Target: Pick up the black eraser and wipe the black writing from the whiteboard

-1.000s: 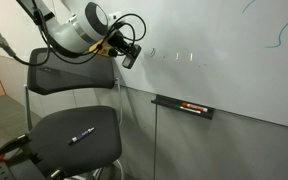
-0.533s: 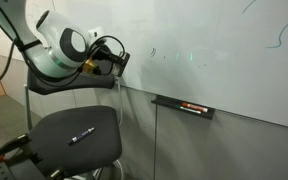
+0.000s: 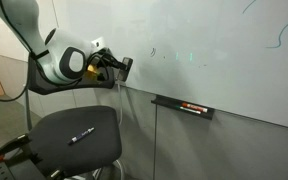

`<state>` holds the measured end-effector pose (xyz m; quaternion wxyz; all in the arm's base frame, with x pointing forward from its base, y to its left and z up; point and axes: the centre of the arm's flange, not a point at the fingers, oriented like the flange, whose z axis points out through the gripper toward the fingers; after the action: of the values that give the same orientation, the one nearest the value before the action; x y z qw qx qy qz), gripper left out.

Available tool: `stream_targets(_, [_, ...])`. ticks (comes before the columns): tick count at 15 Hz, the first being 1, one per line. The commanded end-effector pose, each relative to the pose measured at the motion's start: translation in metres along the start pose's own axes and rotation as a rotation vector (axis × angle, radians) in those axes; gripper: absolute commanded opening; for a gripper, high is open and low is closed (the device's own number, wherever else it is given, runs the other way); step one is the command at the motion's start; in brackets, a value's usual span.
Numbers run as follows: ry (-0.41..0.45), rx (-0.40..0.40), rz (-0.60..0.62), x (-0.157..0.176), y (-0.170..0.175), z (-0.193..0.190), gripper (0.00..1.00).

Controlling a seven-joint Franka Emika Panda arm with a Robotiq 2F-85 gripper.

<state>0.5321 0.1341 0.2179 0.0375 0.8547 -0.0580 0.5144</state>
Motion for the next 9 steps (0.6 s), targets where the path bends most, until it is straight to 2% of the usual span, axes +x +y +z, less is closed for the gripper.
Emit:
stream_targets(1, [0.050,-0.026,-0.015,0.026,0.000,0.021,0.30])
stream_targets(9, [0.111,-0.079,-0.006,0.058,0.028,0.036,0.30])
